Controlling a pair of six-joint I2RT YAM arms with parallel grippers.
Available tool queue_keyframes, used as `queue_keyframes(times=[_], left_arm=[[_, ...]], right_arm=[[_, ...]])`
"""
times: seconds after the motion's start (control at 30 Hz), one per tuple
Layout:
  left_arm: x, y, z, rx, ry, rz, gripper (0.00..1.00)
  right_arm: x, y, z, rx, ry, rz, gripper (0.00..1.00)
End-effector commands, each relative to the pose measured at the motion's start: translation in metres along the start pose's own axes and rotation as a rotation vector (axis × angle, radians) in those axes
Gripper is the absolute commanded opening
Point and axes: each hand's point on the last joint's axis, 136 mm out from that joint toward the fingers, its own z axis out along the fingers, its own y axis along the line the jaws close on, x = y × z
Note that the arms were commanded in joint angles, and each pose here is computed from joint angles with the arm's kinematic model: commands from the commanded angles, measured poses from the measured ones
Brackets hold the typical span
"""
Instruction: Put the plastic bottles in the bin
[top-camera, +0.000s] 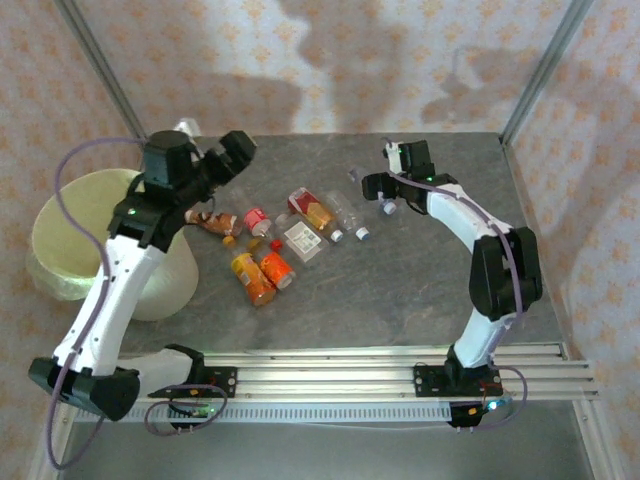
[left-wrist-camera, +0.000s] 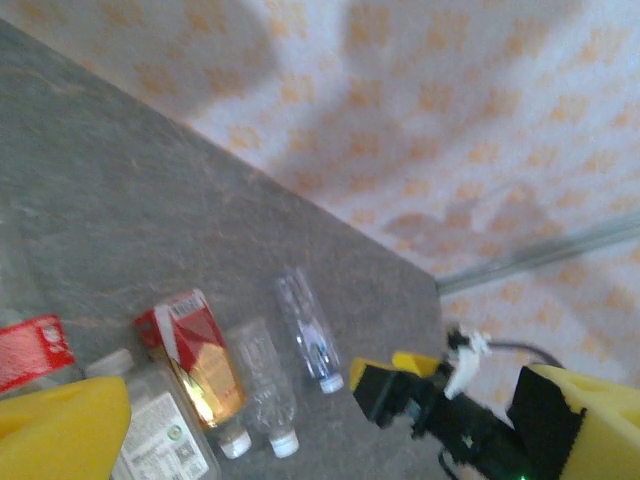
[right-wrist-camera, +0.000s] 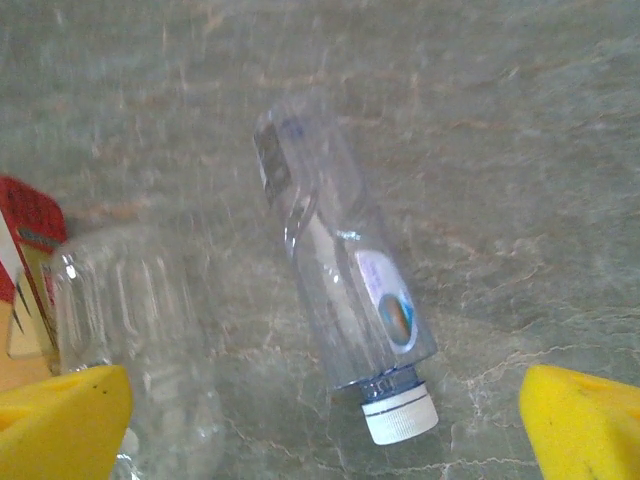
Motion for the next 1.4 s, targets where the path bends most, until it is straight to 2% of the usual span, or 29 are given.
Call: queue_keyframes(times=[0.0, 0.17, 0.27, 0.5, 0.6, 0.77, 1.0, 1.2, 1.37], left_arm=[[0.013, -0.019, 0.018, 0.028, -0.053, 0.061, 1.0], [0.056, -0.044, 0.051, 0.064, -0.06, 0.097, 1.0], [0.078, -0.05, 0.069, 0.057, -0.031, 0.102, 1.0], [0.121, -0.034, 0.092, 0.002, -0.021, 0.082, 1.0], [0.135, -0.019, 0.099, -0.032, -0.018, 0.052, 1.0], [0.149, -0.005, 0.107, -0.073, -0.011, 0.04, 1.0], [0.148, -0.005, 0.103, -0.084, -0.073, 0.042, 1.0], [0.159, -0.005, 0.106, -0.084, -0.06, 0.044, 1.0], [0.169, -0.006, 0.113, -0.086, -0.024, 0.049, 1.0]], right_arm=[[0.02, 0.001, 0.005, -0.104, 0.116, -0.098, 0.97], [0.036, 0.002, 0.023, -0.165, 0.192, -0.197, 0.94], [0.039, -0.004, 0.034, -0.145, 0.206, -0.238, 0.93], [0.04, -0.019, 0.061, -0.09, 0.256, -0.267, 0.91], [0.043, -0.018, 0.069, -0.11, 0.272, -0.283, 0.9], [0.049, -0.015, 0.079, -0.146, 0.298, -0.317, 0.88], [0.06, -0.016, 0.096, -0.124, 0.336, -0.335, 0.84], [0.049, -0.015, 0.099, -0.085, 0.266, -0.312, 0.67], [0.037, -0.016, 0.087, -0.056, 0.195, -0.315, 0.57]])
